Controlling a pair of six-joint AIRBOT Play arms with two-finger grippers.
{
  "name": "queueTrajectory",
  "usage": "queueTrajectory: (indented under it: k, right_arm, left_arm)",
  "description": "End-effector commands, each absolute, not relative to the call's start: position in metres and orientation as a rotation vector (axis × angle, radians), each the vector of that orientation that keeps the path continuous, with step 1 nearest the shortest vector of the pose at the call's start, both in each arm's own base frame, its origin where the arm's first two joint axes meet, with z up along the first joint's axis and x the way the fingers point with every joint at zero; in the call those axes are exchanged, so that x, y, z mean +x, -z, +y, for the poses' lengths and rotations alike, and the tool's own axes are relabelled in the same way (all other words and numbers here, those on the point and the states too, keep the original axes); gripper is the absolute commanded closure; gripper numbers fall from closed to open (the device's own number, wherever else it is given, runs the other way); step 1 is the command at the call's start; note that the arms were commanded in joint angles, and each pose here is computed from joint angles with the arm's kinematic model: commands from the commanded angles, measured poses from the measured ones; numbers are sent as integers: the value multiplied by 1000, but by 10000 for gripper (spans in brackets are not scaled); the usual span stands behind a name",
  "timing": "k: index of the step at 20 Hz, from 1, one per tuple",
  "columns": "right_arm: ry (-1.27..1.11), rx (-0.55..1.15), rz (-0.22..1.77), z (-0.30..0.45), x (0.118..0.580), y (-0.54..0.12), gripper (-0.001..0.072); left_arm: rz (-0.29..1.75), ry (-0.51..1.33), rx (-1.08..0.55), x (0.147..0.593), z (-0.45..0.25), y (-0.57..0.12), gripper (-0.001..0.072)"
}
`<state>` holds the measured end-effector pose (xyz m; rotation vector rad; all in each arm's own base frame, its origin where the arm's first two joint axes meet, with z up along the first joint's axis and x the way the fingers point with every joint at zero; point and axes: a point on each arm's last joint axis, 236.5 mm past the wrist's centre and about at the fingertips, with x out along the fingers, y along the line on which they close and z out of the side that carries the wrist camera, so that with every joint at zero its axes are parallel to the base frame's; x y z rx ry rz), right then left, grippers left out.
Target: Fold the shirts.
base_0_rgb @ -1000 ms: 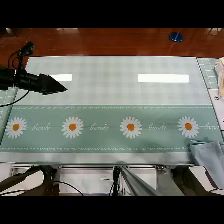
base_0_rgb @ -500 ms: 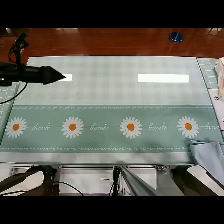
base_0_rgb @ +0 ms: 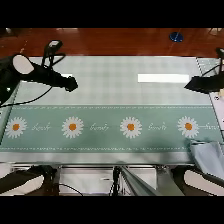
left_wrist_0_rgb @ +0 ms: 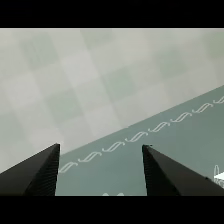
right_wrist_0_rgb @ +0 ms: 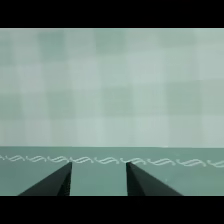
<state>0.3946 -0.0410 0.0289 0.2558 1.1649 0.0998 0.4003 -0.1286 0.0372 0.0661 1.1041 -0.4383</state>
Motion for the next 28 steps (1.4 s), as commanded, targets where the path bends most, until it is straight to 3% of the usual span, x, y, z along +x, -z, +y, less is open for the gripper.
queueTrajectory:
  k: [1,5,6,7,14,15,16,17,28]
  right_arm:
    - [-225,36,1221,-3,393,-16,284]
    - [-229,-233,1259,-9,389,-9,282]
    - [-208,-274,1265,-14,389,-9,278]
    - [-201,-287,1262,-16,390,-9,278]
    - [-207,-273,1255,-13,391,-9,278]
    - [-213,-261,1265,-11,388,-9,278]
    - [-216,-246,1286,-9,383,-7,263]
    - [-214,-222,1296,-7,381,-7,125]
    - [-200,-209,1297,-7,381,-7,110]
  left_arm:
    - [1220,284,26,388,-113,-20,95]
    - [1226,272,11,388,-112,-19,120]
    - [1226,270,15,388,-112,-19,263]
    - [1224,265,24,388,-110,-19,349]
    - [1225,266,26,388,-110,-19,344]
    - [1229,266,26,388,-109,-18,270]
    - [1240,266,27,385,-109,-17,79]
    - [1244,266,28,384,-109,-17,-13]
    - [1243,266,27,384,-109,-17,-13]
